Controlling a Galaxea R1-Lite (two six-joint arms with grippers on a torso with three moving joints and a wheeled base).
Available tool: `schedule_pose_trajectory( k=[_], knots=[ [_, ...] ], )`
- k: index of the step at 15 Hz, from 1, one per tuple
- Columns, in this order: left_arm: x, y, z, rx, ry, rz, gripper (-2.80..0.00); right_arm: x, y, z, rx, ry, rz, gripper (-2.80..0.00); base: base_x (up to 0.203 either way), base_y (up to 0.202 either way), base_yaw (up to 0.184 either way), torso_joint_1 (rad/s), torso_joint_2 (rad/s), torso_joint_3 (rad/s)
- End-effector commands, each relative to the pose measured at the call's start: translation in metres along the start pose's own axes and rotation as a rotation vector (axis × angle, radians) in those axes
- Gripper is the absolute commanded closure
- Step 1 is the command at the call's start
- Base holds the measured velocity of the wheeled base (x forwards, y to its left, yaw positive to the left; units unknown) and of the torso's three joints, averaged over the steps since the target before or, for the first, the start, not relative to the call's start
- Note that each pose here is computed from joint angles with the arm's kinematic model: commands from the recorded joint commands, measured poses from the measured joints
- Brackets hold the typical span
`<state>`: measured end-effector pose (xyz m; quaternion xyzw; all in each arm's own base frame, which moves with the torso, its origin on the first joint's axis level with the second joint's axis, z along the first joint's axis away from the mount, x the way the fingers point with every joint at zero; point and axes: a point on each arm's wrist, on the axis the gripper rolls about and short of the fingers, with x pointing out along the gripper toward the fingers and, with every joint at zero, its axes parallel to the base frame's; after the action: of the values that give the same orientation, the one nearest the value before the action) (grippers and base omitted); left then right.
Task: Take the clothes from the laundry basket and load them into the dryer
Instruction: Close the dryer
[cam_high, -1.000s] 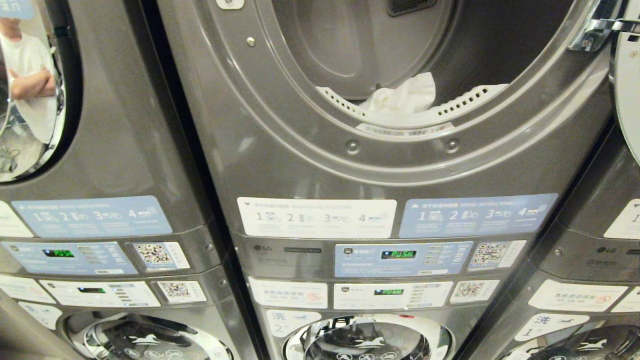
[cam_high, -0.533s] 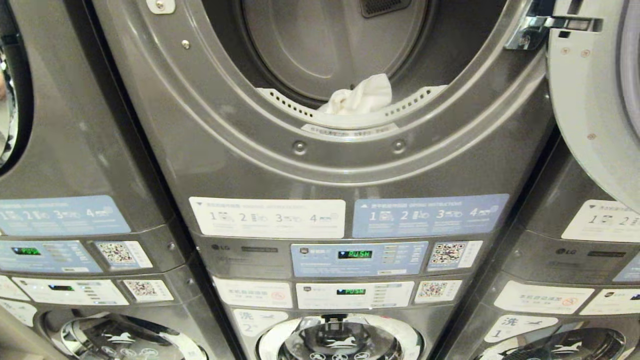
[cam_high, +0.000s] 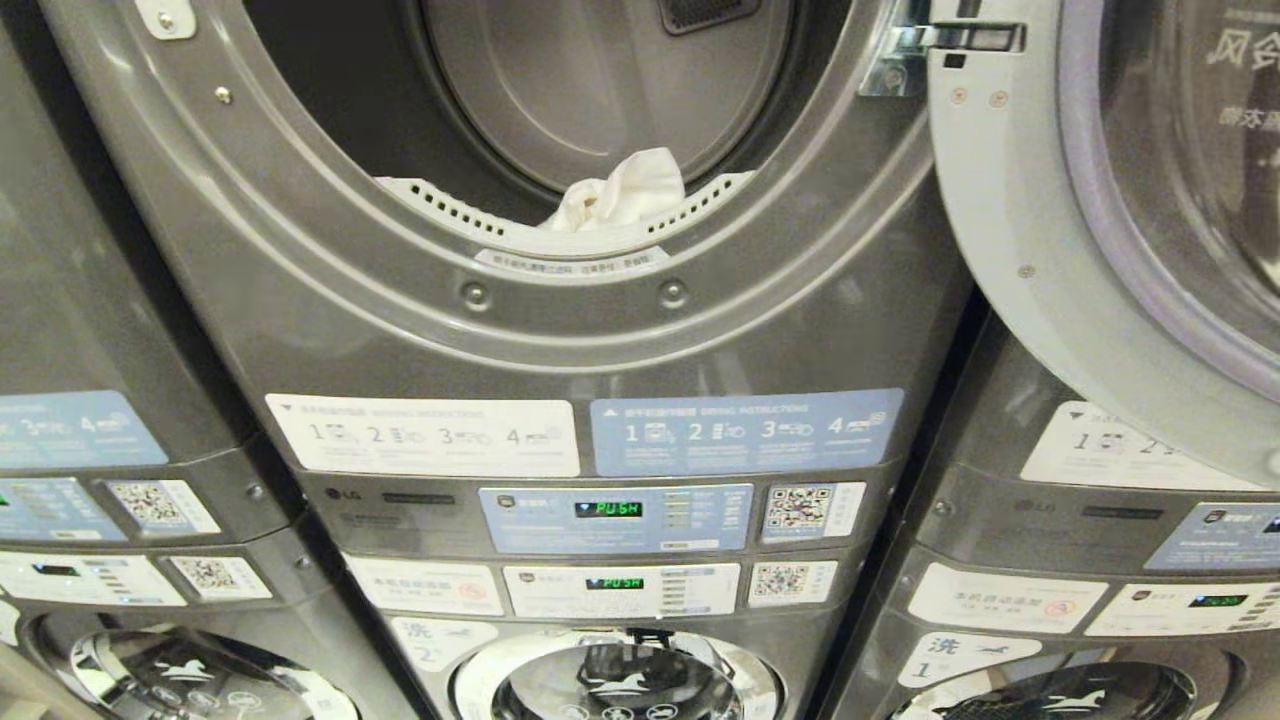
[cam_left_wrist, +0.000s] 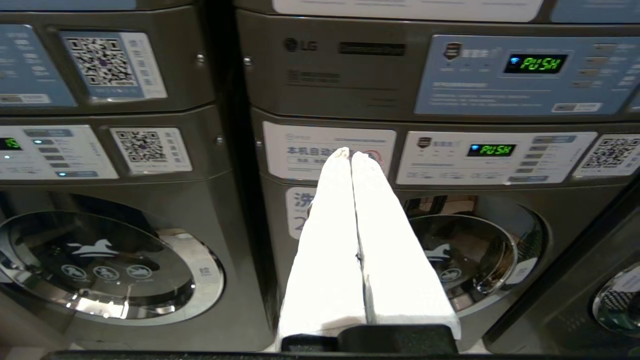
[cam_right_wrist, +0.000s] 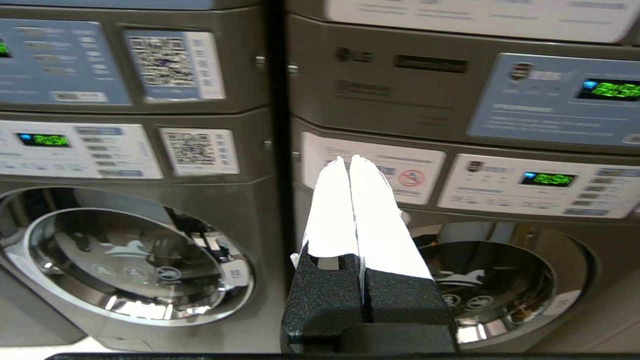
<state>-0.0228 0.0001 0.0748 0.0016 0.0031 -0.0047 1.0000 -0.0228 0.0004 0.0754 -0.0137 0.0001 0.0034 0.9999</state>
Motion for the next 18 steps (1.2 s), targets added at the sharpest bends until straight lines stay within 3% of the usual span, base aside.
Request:
schedule_pose_trajectory(
  k=[1,18],
  knots=[
    [0.0,0.0,0.0,0.0,0.0,0.0,0.0,0.0,0.0,0.0,0.0,0.0,0.001,0.0,0.0,-0.196,0.001,0.009,0.01,0.004],
    [0.0,0.0,0.0,-0.002,0.0,0.0,0.0,0.0001,-0.0001,0.0001,0.012,0.001,-0.002,0.0,-0.008,-0.195,0.001,0.002,0.0,0.002]
  ],
)
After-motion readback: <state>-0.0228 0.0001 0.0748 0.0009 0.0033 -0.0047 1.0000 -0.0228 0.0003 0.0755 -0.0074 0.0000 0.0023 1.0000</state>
